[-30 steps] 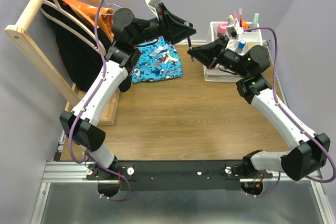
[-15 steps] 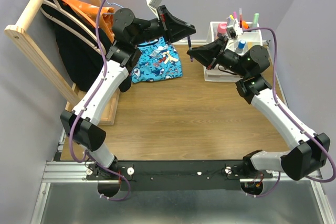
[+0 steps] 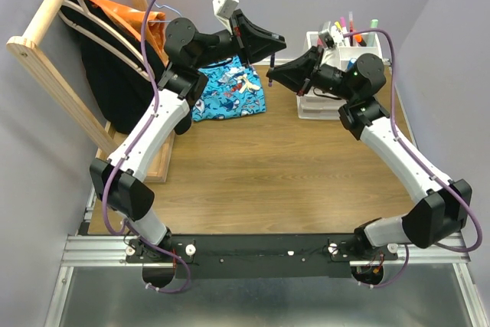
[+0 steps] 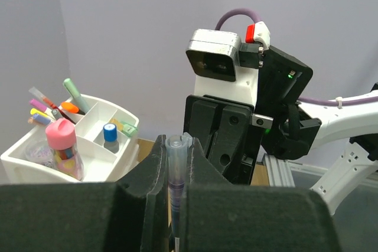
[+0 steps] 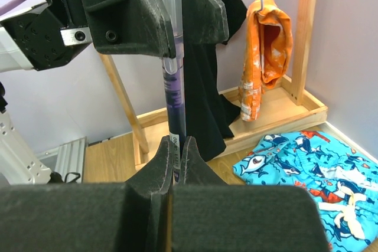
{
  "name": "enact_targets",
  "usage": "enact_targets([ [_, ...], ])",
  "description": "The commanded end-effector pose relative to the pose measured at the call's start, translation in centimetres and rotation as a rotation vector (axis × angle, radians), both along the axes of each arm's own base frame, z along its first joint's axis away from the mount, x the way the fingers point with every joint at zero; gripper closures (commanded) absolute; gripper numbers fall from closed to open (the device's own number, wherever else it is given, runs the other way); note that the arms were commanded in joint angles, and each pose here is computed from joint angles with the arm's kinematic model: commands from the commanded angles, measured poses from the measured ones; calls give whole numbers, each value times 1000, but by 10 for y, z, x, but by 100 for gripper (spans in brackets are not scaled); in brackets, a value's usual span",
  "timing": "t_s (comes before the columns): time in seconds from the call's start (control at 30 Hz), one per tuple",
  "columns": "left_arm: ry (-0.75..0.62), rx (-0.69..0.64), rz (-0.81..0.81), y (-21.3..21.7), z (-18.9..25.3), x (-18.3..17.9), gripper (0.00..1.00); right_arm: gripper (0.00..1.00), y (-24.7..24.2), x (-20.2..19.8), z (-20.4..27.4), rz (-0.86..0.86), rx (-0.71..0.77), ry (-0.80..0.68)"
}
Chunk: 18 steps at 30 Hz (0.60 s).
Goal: Sort the stationery into containers
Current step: Close the pen cap on the pen.
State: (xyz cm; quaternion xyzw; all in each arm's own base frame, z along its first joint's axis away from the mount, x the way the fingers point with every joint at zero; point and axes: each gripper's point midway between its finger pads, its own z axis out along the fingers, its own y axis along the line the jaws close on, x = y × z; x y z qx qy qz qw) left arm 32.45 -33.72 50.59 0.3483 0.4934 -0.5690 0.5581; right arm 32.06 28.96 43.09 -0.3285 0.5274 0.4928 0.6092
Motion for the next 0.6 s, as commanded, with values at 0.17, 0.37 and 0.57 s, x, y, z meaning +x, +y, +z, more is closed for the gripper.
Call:
enact_targets([
  [0.17,267,222,-217,-32,-106,-26,100,99,-22,-21,121,-79,206,-332],
  [0.37,320,243,-185,-22,-125,-21,100,100,-40,-18,139,-138,241,-362],
  [0.57,339,258,-169,-17,-134,-20,100,100,-65,-7,159,-204,273,-375],
])
